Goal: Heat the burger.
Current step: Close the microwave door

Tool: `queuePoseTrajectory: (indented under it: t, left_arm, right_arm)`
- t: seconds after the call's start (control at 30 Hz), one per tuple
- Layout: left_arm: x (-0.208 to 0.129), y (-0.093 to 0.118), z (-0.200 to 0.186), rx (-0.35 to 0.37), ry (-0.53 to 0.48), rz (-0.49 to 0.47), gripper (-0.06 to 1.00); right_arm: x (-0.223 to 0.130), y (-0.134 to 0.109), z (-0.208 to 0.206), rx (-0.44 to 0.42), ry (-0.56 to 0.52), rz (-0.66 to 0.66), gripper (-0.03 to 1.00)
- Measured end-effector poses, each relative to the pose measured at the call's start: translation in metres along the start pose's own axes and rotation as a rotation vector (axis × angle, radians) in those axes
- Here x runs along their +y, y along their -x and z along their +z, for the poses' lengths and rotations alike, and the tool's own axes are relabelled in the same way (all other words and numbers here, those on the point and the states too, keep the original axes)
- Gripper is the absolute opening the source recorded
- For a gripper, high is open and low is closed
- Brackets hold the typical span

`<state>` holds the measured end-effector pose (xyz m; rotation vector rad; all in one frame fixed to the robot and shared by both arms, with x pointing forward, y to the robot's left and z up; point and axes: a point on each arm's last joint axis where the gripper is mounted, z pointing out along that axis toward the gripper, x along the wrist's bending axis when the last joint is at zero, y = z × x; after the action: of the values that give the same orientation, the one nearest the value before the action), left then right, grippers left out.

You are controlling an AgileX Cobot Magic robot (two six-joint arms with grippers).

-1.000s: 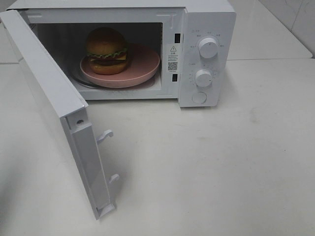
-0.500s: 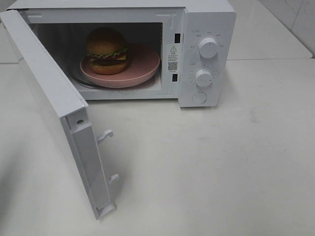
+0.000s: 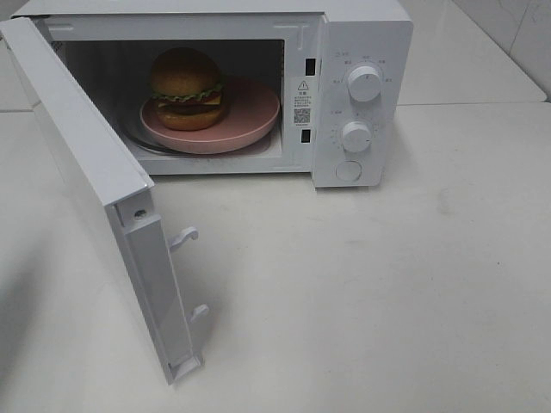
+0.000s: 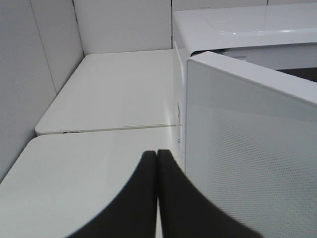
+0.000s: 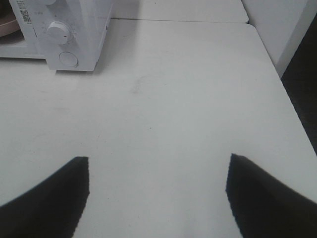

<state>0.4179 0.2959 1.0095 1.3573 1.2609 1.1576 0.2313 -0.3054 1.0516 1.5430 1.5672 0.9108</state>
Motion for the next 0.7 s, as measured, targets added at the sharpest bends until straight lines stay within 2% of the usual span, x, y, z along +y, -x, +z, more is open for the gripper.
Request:
queuePoseTrajectory:
  t: [0.13, 0.17, 0.27, 0.6, 0.67, 0.7]
  left_arm:
    - [-0.007, 0.005, 0.009, -0.052, -0.006, 0.012, 0.0]
    - [-0.012, 0.009, 0.015, -0.094, -0.015, 0.024, 0.0]
    - [-0.021, 0.014, 0.023, -0.148, -0.045, 0.026, 0.0]
    - [-0.041, 0.024, 0.041, -0.243, -0.057, -0.006, 0.0]
    - [-0.048, 0.029, 0.046, -0.298, -0.036, -0.011, 0.0]
    - [-0.048, 0.029, 0.046, -0.298, -0.036, -0.011, 0.0]
  right_arm:
    - [0.0, 0.0, 0.0, 0.0, 0.0, 0.0, 0.75]
    - [0.0, 0.0, 0.0, 0.0, 0.0, 0.0, 0.75]
    - [0.0, 0.0, 0.0, 0.0, 0.0, 0.0, 0.75]
    - [0.0, 0.0, 0.0, 0.0, 0.0, 0.0, 0.75]
    - [0.0, 0.0, 0.0, 0.0, 0.0, 0.0, 0.75]
    - [0.0, 0.0, 0.0, 0.0, 0.0, 0.0, 0.75]
